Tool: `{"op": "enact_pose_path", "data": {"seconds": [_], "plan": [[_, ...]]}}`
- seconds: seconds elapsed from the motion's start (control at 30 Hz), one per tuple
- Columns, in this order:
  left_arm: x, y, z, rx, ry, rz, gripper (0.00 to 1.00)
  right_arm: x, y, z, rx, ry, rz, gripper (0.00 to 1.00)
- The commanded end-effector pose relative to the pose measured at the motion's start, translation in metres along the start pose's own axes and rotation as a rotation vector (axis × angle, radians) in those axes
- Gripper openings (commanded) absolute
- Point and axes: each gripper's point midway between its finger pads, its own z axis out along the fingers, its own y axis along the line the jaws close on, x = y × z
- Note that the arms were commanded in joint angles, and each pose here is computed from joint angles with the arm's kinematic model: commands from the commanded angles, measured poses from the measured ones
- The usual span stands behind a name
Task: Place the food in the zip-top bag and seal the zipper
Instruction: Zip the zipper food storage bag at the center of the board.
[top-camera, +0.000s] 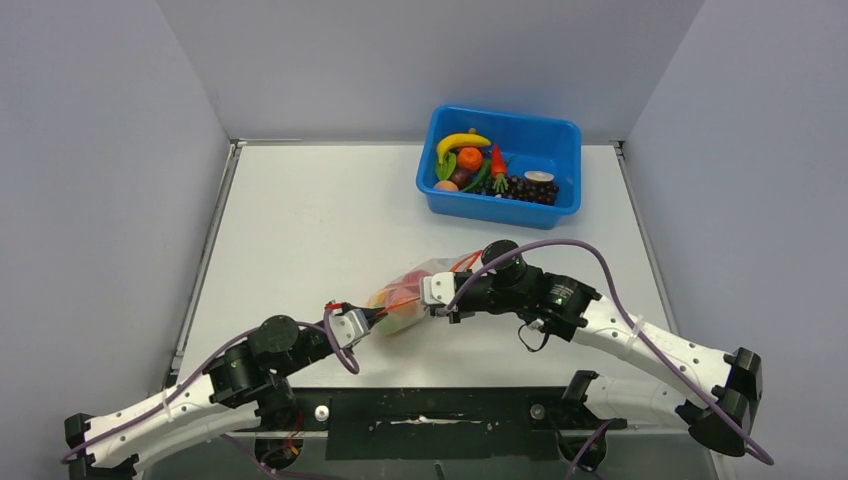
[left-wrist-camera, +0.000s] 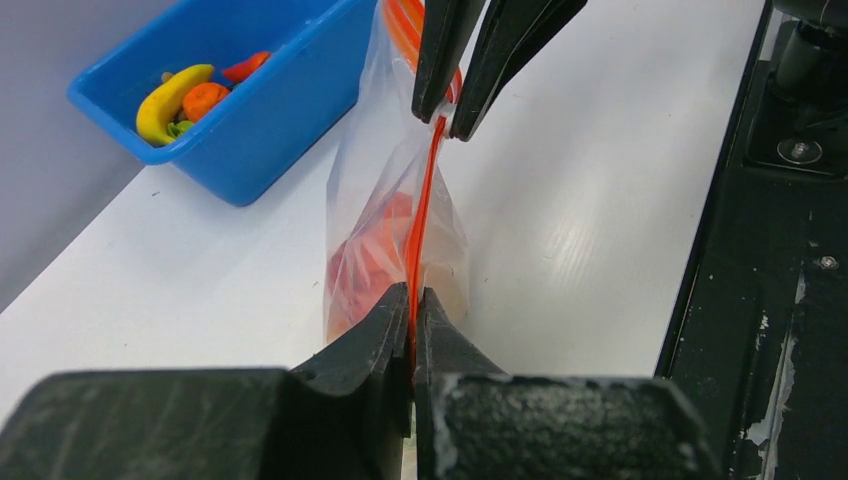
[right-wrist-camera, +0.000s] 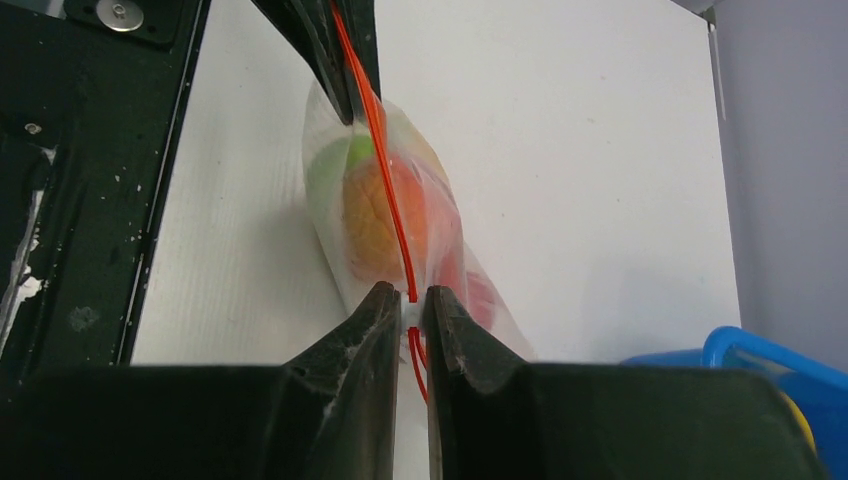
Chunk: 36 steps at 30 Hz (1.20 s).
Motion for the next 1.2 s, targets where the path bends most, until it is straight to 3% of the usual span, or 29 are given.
{"op": "enact_pose_path", "data": {"seconds": [0.0,0.63,1.17], "plan": [[-0.051,0.02,-0.018,-0.068,-0.13,-0.014,0.0,0.011,-0.026,-0.023,0.126,0.084,0.021,0.0],[-0.043,0.024,-0.037,-0.088,-0.114,0.009,0.0,0.029,-0.046,-0.061,0.252,0.226,0.074,0.0],[-0.044,0.028,-0.043,-0.11,-0.129,-0.002,0.0,0.072,-0.064,-0.102,0.393,0.454,0.137,0.0]]}}
